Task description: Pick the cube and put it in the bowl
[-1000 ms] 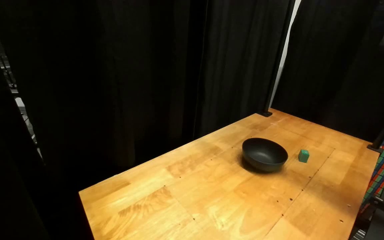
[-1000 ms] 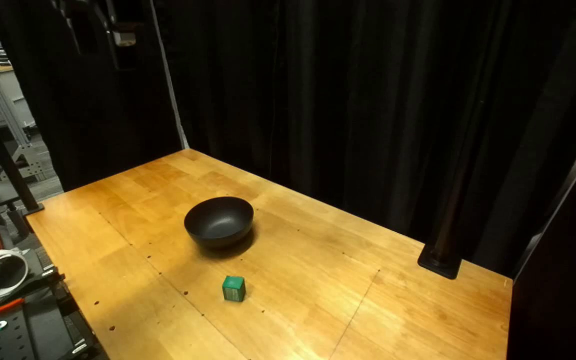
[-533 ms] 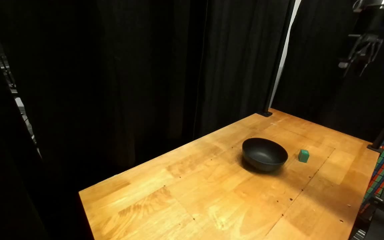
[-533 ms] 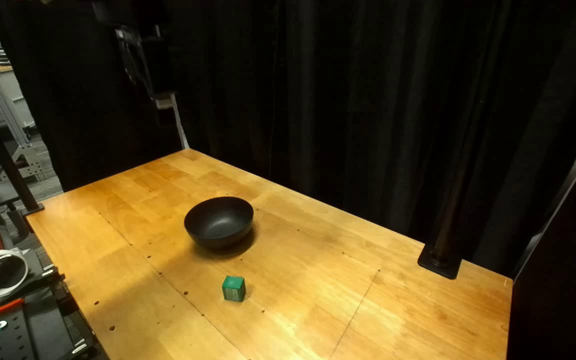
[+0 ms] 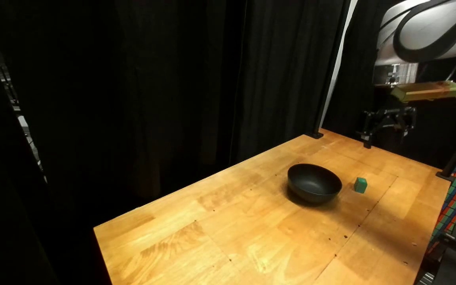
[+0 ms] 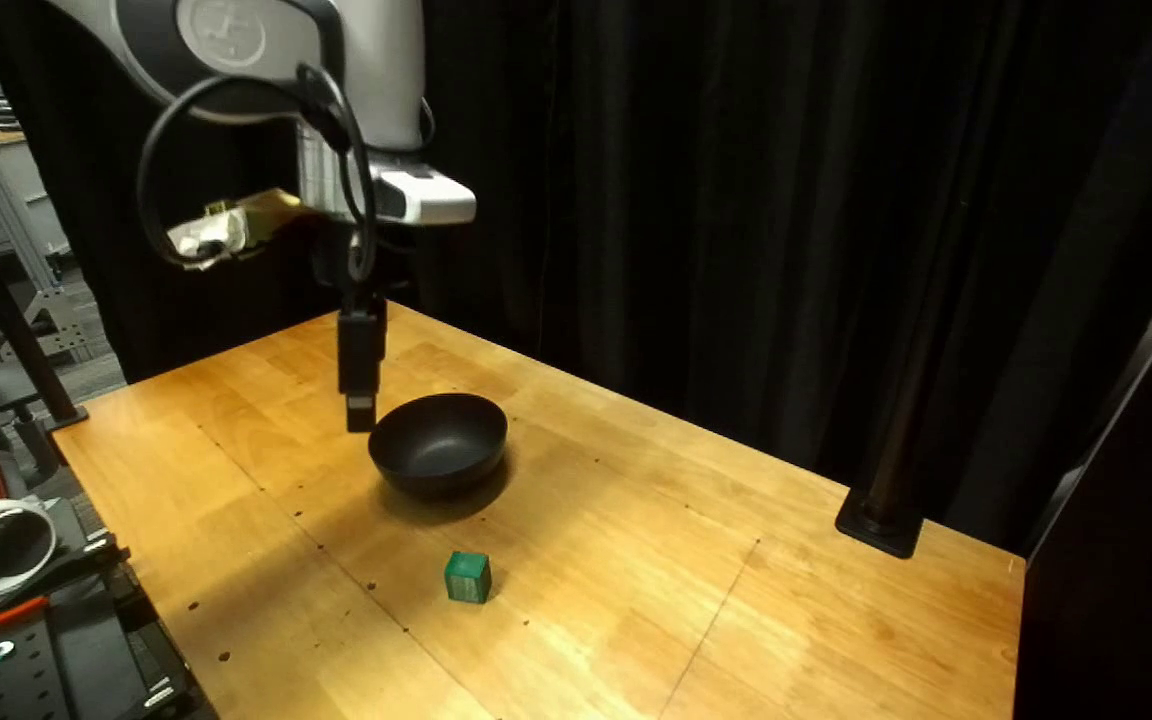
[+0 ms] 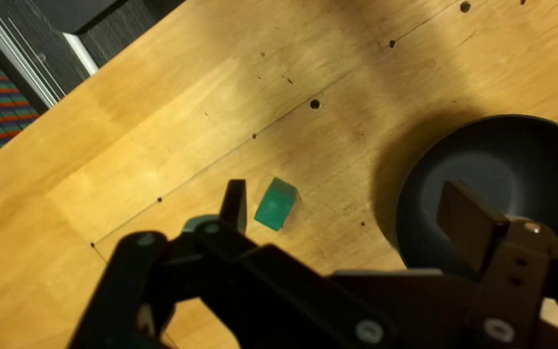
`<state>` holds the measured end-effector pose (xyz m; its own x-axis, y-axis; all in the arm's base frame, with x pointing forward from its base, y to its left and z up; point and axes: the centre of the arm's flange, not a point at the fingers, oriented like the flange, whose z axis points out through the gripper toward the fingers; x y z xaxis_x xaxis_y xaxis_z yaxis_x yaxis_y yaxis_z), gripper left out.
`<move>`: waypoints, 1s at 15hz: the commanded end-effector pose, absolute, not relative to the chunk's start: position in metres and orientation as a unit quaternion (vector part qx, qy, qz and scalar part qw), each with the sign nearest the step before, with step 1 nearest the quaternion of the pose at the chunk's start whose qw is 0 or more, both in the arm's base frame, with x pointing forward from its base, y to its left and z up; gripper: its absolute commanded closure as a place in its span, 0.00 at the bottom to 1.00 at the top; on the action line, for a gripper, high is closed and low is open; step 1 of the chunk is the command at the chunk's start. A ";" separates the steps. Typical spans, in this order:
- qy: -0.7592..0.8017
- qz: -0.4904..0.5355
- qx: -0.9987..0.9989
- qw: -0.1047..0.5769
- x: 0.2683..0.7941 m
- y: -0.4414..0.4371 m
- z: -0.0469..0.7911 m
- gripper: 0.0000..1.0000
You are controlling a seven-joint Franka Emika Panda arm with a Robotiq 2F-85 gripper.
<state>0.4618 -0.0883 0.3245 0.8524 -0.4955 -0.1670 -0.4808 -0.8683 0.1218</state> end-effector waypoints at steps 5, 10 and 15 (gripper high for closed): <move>-0.336 -0.102 0.936 -0.007 0.481 -0.127 0.226 0.00; -0.379 -0.072 0.922 -0.032 0.487 -0.148 0.196 0.00; -0.402 -0.057 0.914 -0.022 0.493 -0.163 0.177 0.00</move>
<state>0.4825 -0.1515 0.1867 0.6807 -0.7178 -0.1465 -0.7237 -0.6899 0.0171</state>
